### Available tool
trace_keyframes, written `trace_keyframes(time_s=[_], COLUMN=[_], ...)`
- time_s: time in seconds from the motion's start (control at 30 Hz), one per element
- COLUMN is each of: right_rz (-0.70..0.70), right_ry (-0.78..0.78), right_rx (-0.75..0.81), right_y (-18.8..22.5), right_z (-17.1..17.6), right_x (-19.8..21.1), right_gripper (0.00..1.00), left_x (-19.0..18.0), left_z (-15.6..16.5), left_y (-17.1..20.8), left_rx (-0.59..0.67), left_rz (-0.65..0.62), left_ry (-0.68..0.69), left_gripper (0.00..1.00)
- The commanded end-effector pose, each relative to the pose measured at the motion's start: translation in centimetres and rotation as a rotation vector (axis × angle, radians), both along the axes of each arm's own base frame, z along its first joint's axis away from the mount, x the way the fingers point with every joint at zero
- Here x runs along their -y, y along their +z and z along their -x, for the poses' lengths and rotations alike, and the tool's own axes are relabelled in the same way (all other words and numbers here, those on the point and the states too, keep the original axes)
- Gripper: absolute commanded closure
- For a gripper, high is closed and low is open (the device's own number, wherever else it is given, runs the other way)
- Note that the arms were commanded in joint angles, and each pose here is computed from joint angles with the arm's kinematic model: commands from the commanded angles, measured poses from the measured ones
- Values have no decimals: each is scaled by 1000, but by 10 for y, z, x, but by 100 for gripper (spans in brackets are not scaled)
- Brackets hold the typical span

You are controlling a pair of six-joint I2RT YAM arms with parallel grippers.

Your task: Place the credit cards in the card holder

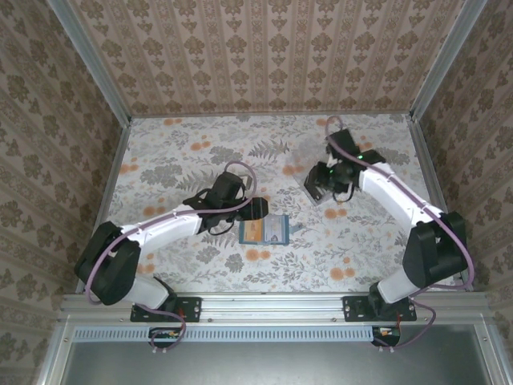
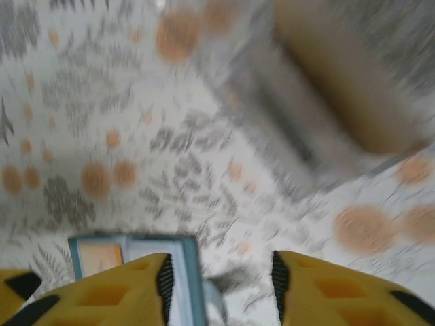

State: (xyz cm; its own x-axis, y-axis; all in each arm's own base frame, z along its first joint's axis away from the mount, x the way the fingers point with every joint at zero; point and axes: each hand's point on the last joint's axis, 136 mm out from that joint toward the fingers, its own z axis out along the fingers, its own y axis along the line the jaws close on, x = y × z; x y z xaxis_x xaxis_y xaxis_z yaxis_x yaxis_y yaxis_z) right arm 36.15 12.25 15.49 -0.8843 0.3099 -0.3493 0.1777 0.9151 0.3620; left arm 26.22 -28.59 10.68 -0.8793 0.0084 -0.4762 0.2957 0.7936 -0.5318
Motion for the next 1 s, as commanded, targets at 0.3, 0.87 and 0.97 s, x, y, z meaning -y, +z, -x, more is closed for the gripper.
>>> trace_keyframes(time_s=[0.3,0.87,0.97], right_rz=[-68,-340,-353], right_ry=[-89,22,50], right_rx=[-19,-74,-79], right_y=[-13,-32,-33], right_z=[-73,-62,-57], right_x=[73,20,9], right_gripper=[40,39,39], left_x=[-22,-31,-30], left_z=[-10,-13,-13], left_y=[18,14,14], left_rx=[72,55,53], left_rz=[-19,-16,-14], left_ry=[53,86,83], left_gripper=[26,25,25])
